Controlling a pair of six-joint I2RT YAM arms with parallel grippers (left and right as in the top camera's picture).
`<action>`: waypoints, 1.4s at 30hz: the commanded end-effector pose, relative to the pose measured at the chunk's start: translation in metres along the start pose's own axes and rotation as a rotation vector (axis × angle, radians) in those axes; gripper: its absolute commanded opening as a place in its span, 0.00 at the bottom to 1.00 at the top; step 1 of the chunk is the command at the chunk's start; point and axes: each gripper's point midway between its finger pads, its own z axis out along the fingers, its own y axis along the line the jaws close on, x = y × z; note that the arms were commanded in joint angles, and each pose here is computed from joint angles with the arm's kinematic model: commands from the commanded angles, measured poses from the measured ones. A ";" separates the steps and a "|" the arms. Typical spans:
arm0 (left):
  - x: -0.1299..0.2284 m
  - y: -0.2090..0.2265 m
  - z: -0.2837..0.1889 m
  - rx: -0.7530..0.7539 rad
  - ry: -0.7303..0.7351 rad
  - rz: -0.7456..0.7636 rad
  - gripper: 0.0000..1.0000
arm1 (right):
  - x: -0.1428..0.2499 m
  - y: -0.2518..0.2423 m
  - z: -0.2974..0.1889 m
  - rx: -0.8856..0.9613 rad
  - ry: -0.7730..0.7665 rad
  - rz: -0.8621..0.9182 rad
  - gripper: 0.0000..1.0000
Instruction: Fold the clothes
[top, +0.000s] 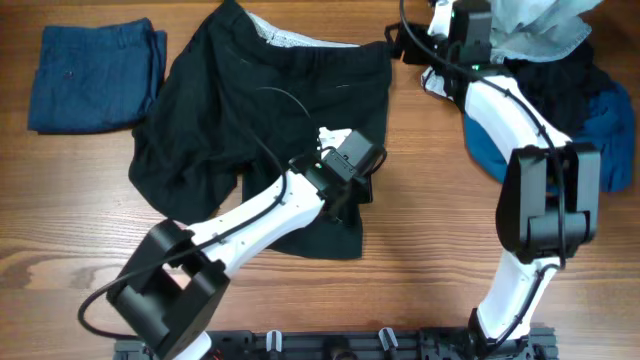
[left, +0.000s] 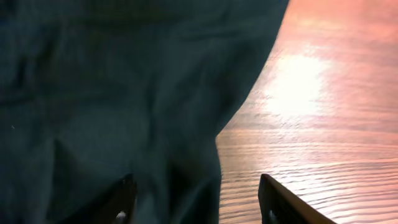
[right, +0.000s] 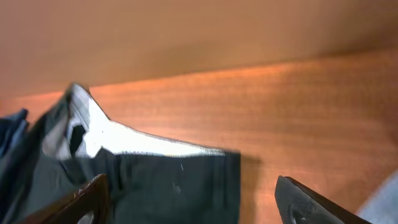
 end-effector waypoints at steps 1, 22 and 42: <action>0.021 0.004 0.016 -0.047 0.058 -0.001 0.57 | -0.025 0.013 0.009 -0.057 -0.037 0.003 0.82; 0.061 -0.009 0.031 -0.076 0.126 0.011 0.04 | 0.078 0.002 0.081 -0.125 0.163 0.118 0.75; 0.062 0.005 0.029 -0.128 0.137 0.009 0.04 | 0.135 -0.066 0.067 0.208 0.355 0.101 0.04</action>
